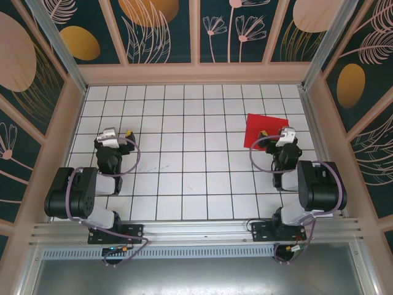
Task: Fold a paper plane with a square sheet of paper (pick it up from the middle)
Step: Move the square sheet of paper to the center of the table, then first fold in half a square sheet of paper at the center of the table.
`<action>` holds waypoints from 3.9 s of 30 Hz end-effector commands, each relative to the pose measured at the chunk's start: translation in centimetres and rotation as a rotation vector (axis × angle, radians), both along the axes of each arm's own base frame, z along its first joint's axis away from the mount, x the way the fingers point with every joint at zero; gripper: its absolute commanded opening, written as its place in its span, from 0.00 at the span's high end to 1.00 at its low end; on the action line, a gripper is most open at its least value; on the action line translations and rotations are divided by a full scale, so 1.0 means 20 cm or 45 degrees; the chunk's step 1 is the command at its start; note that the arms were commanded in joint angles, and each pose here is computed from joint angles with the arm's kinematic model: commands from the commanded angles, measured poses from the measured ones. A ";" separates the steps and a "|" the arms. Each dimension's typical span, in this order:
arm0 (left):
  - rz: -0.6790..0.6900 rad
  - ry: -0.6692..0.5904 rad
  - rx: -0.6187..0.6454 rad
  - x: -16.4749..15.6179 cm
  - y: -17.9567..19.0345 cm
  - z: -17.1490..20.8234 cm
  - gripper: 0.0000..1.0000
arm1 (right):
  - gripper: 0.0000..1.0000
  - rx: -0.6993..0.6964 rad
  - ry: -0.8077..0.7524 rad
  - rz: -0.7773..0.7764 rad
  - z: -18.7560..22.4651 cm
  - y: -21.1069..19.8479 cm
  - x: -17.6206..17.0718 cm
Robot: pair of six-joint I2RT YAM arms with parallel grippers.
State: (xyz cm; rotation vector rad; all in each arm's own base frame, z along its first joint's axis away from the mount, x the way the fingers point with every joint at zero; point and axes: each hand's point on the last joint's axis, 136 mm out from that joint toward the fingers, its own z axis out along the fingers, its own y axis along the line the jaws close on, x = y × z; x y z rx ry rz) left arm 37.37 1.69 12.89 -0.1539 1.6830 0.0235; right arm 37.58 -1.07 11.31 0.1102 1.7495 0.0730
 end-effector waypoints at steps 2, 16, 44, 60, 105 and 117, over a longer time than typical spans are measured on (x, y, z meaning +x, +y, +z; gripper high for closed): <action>-0.004 -0.029 0.016 0.02 0.01 0.04 0.01 | 0.01 0.000 -0.036 0.024 0.03 0.02 0.01; -0.004 -0.025 0.016 0.02 0.00 0.03 0.01 | 0.01 0.003 -0.035 0.027 0.03 0.02 0.01; 0.062 0.106 -0.585 -0.06 -0.02 0.46 0.01 | 0.01 0.700 0.681 0.025 0.12 0.28 0.11; -0.112 0.216 -0.574 -0.04 -0.15 0.42 0.01 | 0.03 0.652 1.021 -0.003 -0.32 0.46 0.26; -0.174 0.311 -0.619 -0.01 -0.21 0.31 0.01 | 0.04 -0.093 1.307 0.236 -0.45 1.04 -0.19; -0.228 0.343 -0.662 0.00 -0.25 0.27 0.01 | 0.10 -0.156 1.447 0.262 -0.66 1.03 -0.29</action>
